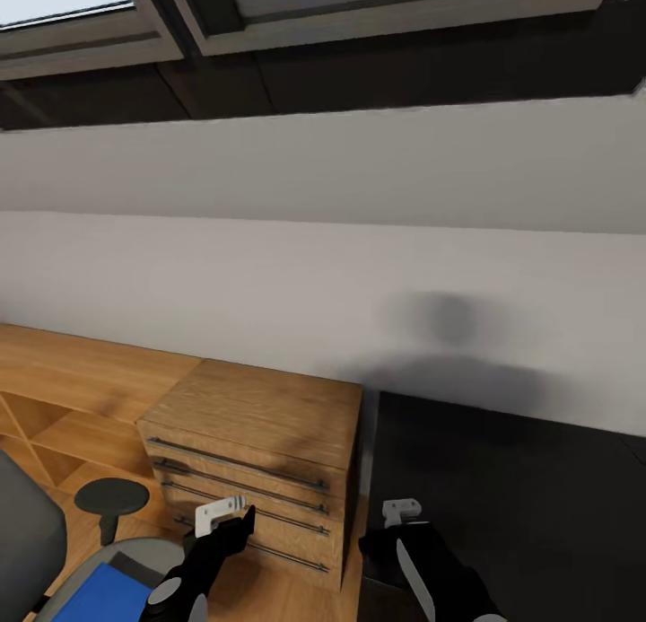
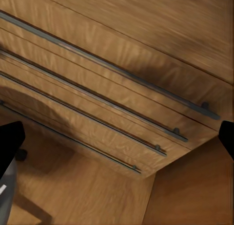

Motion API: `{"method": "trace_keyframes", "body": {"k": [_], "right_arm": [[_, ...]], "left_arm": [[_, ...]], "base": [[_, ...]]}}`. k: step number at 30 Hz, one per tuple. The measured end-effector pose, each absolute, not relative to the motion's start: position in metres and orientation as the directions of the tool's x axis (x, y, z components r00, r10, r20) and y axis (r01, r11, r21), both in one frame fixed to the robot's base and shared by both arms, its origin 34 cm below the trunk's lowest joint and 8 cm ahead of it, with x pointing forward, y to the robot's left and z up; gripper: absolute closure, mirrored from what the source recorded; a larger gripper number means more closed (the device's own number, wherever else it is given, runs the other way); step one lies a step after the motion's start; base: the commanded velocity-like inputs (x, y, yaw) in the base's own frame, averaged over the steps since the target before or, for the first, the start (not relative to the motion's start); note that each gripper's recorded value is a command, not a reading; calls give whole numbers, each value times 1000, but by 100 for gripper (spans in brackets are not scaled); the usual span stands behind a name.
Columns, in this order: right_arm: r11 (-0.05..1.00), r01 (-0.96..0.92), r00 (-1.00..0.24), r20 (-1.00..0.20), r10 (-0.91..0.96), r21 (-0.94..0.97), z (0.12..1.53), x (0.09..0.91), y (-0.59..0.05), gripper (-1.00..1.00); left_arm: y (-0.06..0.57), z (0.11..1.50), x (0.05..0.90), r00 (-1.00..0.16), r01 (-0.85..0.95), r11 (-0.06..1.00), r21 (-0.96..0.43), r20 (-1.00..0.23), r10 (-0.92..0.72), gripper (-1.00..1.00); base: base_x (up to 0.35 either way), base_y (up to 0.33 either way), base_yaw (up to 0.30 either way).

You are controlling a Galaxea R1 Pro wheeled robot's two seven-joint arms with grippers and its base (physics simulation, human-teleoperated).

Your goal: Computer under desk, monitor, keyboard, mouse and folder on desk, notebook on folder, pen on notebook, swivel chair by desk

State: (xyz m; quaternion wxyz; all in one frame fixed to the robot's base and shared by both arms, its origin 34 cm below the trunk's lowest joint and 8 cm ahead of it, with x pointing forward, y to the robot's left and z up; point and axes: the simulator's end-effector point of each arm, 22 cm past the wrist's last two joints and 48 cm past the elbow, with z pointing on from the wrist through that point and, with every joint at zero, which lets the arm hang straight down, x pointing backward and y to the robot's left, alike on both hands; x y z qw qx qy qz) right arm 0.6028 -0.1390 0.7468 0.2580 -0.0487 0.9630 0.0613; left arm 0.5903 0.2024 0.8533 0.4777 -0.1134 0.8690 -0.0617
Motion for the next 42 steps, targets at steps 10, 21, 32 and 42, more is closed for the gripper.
{"method": "trace_keyframes", "body": {"k": [10, 21, 32, 42], "right_arm": [[991, -108, -670, -742, -13, 80, 865, 675, -147, -100], [992, 36, -523, -843, 122, 122, 938, 656, -210, -100], [988, 100, -572, -806, 155, 119, 906, 613, -235, -100], [990, 137, -647, -754, 113, 31, 806, 537, -282, -100]], "left_arm": [[197, 860, 586, -530, -129, 968, -214, -811, -250, -100], [186, 882, 565, -482, -101, 970, -220, -842, -241, -100], [148, 864, 535, -548, -29, 975, -221, -812, -200, -100], [145, 789, 474, -689, -37, 980, -197, -705, -167, -100]], "base": [[0, 0, 0], [0, 0, 0], [0, 0, 0], [0, 0, -36]]}}
